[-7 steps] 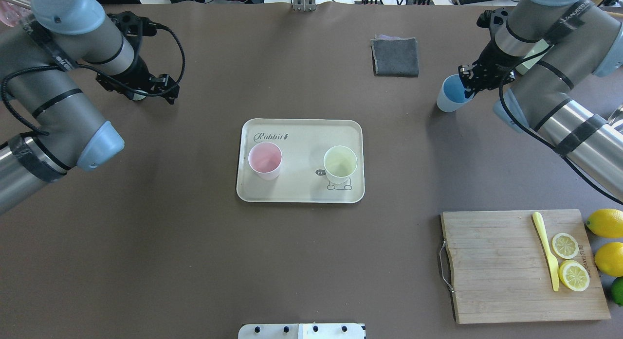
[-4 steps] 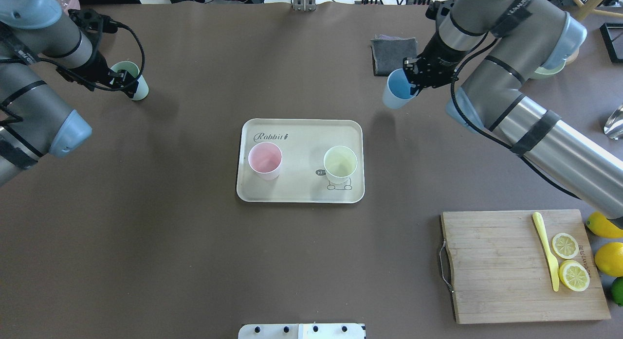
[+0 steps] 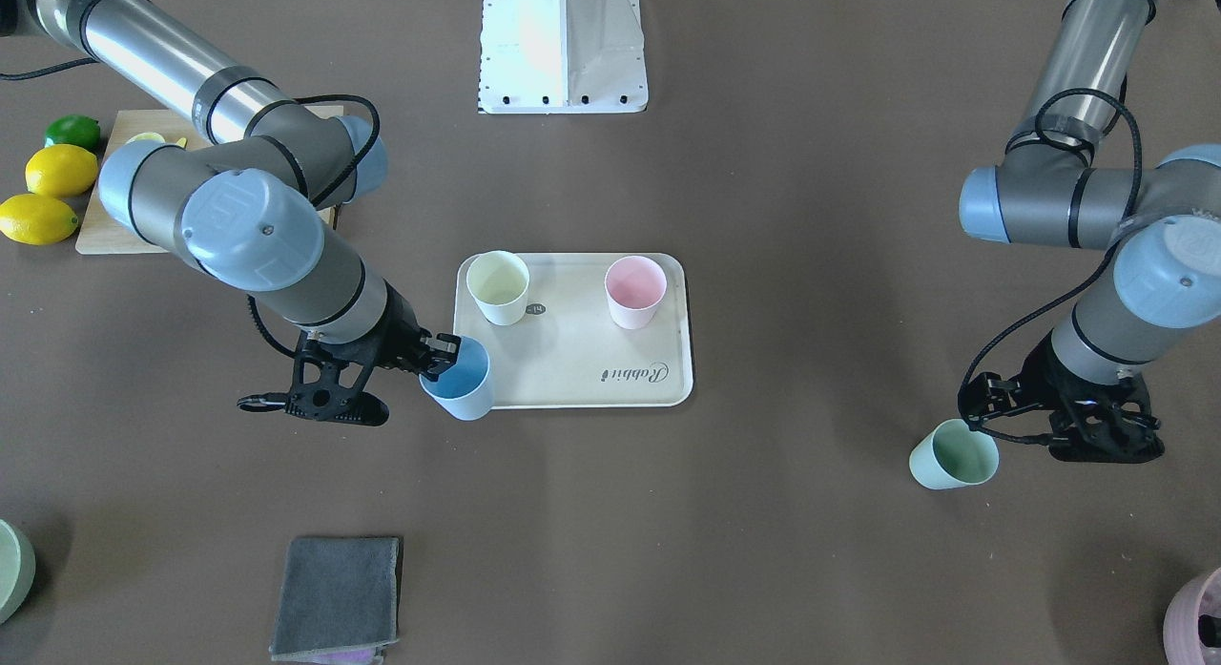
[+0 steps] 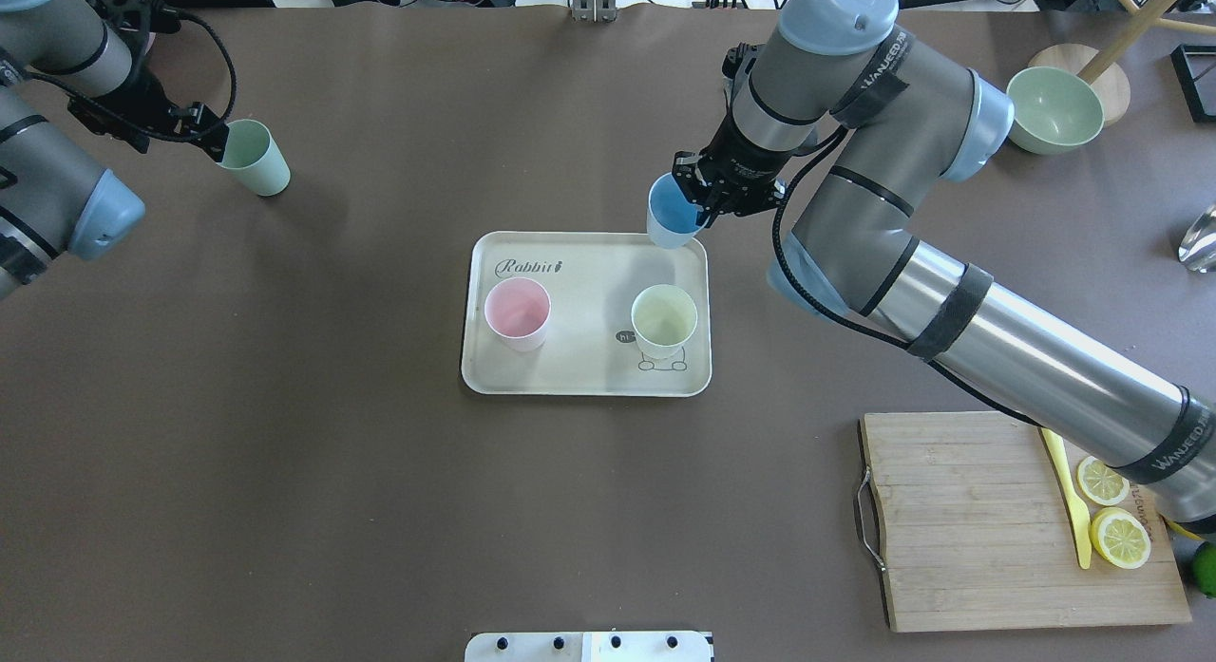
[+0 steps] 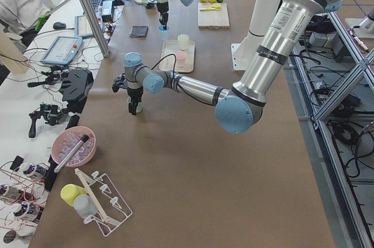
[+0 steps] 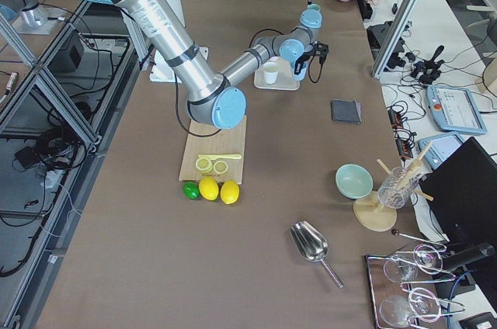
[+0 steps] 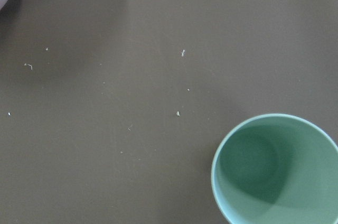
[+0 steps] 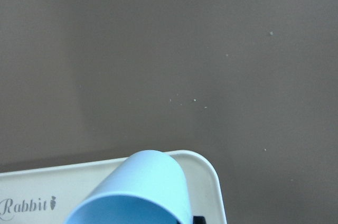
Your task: Place all cups on tray
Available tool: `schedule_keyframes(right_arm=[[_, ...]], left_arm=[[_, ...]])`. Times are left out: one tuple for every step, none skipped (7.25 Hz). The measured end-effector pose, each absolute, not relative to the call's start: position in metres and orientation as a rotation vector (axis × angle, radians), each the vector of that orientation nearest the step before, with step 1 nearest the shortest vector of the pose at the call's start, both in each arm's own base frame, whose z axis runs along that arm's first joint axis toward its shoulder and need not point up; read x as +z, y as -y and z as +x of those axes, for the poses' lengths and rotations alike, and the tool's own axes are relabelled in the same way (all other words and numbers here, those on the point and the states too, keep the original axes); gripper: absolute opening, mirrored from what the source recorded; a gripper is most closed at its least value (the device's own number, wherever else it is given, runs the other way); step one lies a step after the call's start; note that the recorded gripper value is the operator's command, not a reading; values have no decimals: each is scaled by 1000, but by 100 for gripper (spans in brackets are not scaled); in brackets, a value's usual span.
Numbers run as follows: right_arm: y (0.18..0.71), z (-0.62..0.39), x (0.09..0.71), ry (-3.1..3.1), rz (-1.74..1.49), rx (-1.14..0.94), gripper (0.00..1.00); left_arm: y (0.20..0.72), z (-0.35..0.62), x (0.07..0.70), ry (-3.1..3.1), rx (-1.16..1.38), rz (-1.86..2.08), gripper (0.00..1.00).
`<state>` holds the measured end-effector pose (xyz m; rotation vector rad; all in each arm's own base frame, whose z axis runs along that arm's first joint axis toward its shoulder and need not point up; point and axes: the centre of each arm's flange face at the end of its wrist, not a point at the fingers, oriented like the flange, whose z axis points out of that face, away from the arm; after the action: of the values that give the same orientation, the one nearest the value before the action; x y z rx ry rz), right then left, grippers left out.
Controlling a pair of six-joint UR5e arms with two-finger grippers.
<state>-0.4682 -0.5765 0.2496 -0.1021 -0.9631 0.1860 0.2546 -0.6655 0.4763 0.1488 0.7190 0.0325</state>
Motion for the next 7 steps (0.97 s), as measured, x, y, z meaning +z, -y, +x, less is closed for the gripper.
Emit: schedule_keyframes(right_arm=[[566, -479, 247, 961, -103, 184, 0], [554, -492, 247, 955, -107, 175, 0], [542, -506, 252, 945, -115, 163, 15], [533, -516, 258, 934, -122, 149, 99], [529, -518, 260, 932, -128, 140, 100], [532, -510, 258, 943, -133, 140, 100], [540, -490, 254, 965, -143, 149, 100]], left_arm=[[670, 254, 475, -730, 29, 142, 98], [676, 258, 475, -736, 20, 136, 98], [682, 263, 476, -742, 5, 133, 85], [685, 267, 480, -746, -2, 131, 51], [685, 274, 485, -750, -5, 128, 1], [683, 283, 487, -757, -6, 122, 0], [681, 290, 487, -767, -7, 113, 0]])
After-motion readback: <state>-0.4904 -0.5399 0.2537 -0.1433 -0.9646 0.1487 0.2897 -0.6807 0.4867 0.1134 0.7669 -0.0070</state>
